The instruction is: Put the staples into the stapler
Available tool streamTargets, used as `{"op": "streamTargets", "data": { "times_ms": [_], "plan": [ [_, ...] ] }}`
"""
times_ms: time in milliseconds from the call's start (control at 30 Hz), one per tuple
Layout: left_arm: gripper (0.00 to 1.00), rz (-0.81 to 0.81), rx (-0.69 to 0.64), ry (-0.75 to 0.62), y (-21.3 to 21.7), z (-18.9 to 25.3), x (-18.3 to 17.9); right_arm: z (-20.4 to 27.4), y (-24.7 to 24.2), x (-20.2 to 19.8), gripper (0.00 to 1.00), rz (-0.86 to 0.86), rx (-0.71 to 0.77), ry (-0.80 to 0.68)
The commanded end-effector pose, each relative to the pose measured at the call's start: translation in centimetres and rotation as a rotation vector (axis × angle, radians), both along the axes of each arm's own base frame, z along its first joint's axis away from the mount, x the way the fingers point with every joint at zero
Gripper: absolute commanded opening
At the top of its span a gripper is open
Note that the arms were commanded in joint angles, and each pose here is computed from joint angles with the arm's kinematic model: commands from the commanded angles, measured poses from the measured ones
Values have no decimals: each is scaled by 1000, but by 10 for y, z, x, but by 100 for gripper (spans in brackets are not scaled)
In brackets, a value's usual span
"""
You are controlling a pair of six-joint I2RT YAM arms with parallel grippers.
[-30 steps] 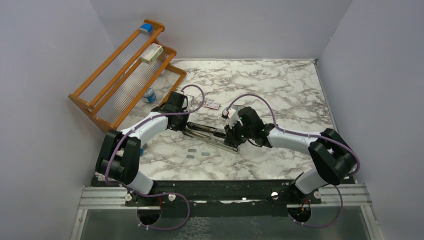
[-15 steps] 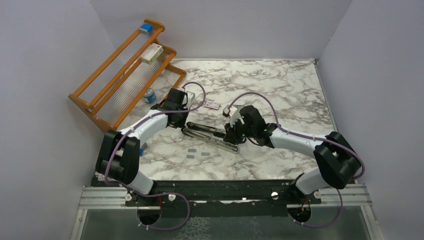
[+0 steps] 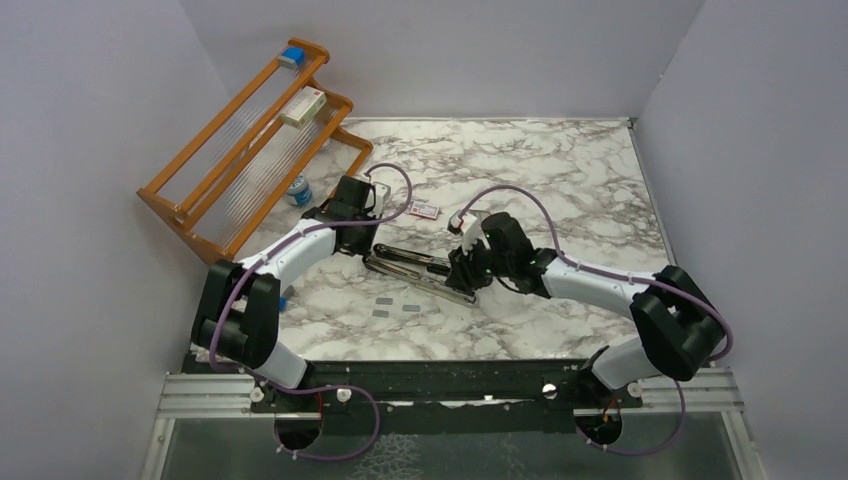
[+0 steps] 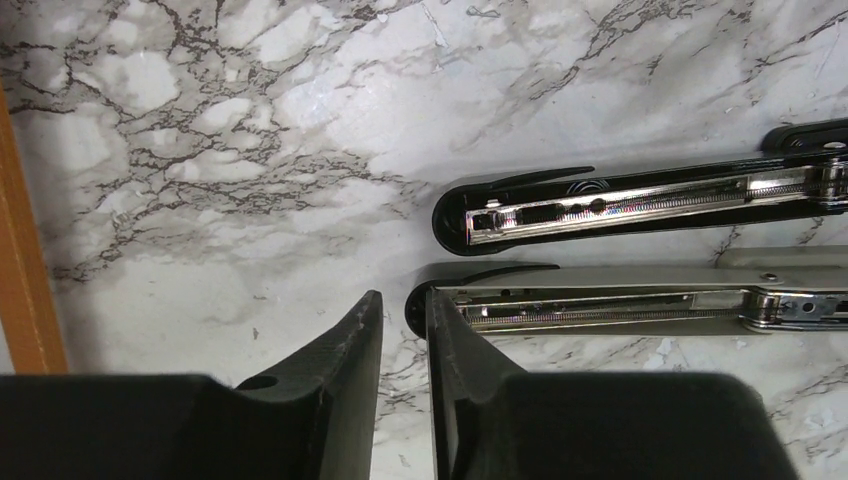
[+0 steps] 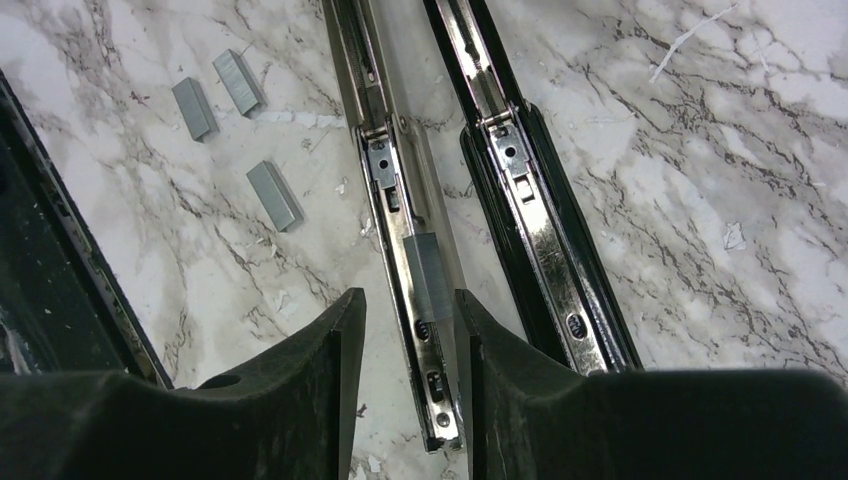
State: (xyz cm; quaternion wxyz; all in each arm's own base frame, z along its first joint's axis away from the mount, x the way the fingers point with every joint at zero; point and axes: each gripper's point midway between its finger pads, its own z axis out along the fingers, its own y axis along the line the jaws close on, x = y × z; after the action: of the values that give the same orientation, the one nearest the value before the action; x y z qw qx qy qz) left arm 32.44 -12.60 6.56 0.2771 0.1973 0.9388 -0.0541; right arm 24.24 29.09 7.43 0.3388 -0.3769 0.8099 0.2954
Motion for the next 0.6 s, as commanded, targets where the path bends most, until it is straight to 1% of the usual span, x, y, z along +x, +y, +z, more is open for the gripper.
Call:
{"op": "streamTargets", "data": {
  "times_ms": [0, 133, 200, 333, 467, 500, 567],
  "plan": [
    [30, 77, -90, -19, -6, 10, -2, 9, -4, 2, 42, -34, 34, -16],
    [44, 149, -124, -64, -3, 18, -1, 11, -9, 3, 44, -56, 26, -33],
    [46, 184, -141, -66, -2, 19, -3, 10, -11, 2, 45, -57, 20, -29],
    [46, 252, -156, -35, 2, 9, -14, 11, -12, 1, 46, -62, 24, -27],
    [47, 274, -197, -3, -1, 3, -26, 13, -12, 0, 46, -61, 30, -29],
    [49, 284, -199, 1, 0, 2, -28, 13, -12, 0, 47, -58, 31, -28],
    [56, 317, -202, 0, 3, -1, -31, 14, -12, -1, 47, -56, 34, -27]
  ]
}}
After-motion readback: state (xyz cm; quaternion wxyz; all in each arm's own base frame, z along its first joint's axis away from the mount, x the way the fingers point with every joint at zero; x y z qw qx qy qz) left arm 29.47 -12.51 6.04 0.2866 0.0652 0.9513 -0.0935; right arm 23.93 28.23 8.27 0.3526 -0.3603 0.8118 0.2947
